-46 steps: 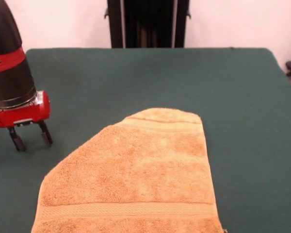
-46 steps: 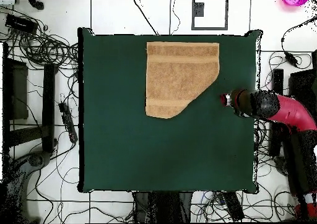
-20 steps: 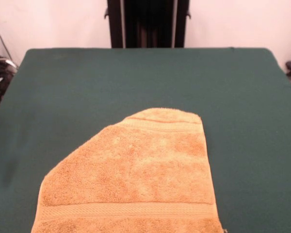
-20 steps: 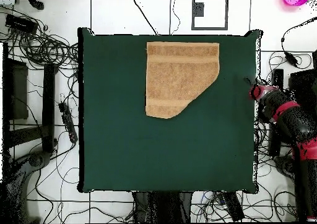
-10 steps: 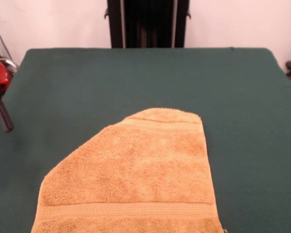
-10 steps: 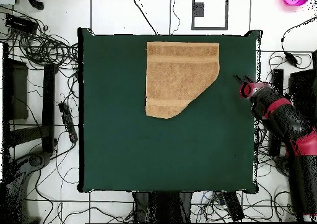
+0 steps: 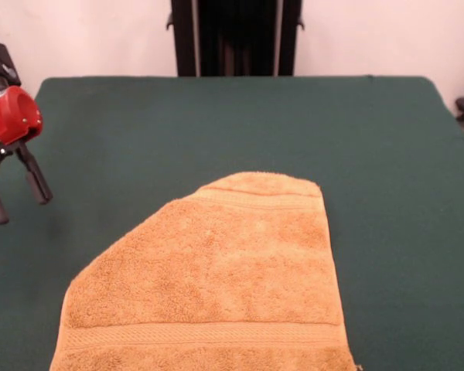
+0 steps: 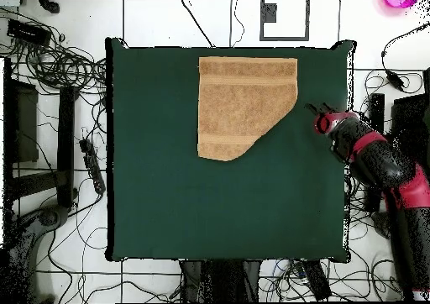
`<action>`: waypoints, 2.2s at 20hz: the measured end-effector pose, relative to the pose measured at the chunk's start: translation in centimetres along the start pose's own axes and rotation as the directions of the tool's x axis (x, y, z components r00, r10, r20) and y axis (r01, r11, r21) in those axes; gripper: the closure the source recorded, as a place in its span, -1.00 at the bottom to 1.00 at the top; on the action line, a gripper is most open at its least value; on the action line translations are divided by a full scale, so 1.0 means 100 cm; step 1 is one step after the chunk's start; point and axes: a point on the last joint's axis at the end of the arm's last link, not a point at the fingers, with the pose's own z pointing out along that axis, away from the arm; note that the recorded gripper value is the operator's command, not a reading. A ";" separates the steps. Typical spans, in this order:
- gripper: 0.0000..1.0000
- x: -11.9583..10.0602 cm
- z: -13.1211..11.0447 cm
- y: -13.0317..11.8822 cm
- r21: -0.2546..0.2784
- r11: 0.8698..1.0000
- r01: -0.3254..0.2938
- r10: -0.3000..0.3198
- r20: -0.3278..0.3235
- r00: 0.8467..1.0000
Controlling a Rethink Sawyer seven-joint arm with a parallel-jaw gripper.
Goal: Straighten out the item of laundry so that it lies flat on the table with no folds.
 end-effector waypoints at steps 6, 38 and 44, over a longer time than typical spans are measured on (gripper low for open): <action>-1.00 -0.007 0.004 0.011 0.008 0.999 0.039 -0.039 -0.011 0.999; -1.00 0.021 0.015 0.003 0.016 1.000 0.012 -0.011 -0.064 0.998; -1.00 0.031 0.025 0.002 0.001 1.000 -0.023 0.023 -0.039 0.999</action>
